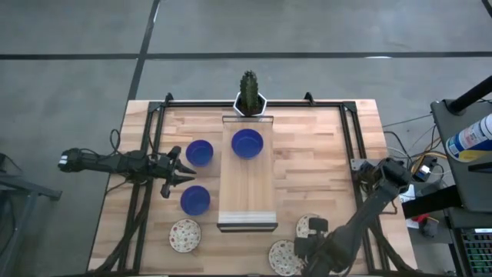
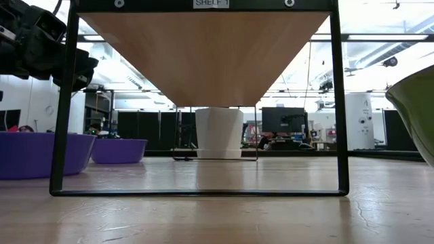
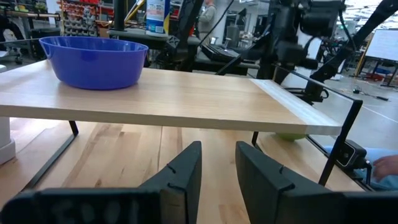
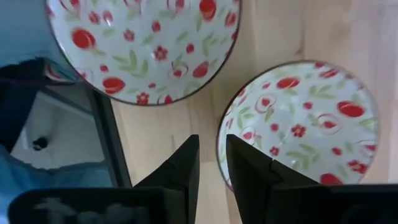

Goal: Pick & Place Mini bowls
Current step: Put the top right white patterned bowl on the shelf

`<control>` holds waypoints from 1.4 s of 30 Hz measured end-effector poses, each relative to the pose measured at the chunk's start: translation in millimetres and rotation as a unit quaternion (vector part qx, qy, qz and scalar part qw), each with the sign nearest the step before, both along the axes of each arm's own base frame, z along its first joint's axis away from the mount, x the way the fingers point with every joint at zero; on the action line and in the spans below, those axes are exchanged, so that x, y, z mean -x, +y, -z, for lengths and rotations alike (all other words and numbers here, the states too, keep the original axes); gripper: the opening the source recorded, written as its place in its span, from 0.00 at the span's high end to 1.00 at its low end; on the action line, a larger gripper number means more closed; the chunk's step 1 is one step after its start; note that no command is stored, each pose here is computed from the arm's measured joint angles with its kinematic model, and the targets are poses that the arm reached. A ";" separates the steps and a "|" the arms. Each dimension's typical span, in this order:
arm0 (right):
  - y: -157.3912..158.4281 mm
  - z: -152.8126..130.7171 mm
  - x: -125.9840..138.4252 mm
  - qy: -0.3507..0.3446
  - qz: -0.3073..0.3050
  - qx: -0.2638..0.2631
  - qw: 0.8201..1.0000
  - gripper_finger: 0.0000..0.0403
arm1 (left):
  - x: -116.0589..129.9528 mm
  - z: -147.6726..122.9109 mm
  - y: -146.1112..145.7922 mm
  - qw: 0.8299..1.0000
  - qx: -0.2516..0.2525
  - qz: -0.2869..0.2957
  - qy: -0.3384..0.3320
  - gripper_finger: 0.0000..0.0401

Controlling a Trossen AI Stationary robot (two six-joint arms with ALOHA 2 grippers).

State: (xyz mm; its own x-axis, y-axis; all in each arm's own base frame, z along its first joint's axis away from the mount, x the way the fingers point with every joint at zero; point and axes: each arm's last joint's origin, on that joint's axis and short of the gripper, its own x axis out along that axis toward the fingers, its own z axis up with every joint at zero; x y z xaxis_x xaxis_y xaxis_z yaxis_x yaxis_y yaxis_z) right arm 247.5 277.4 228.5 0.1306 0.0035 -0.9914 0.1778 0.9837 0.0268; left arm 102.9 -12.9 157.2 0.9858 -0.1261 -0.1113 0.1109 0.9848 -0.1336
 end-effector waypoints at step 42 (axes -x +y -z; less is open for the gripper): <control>-2.2 45.9 6.6 0.066 0.002 0.083 0.994 0.96 | 0.0 0.0 0.0 1.000 0.000 0.000 0.000 0.74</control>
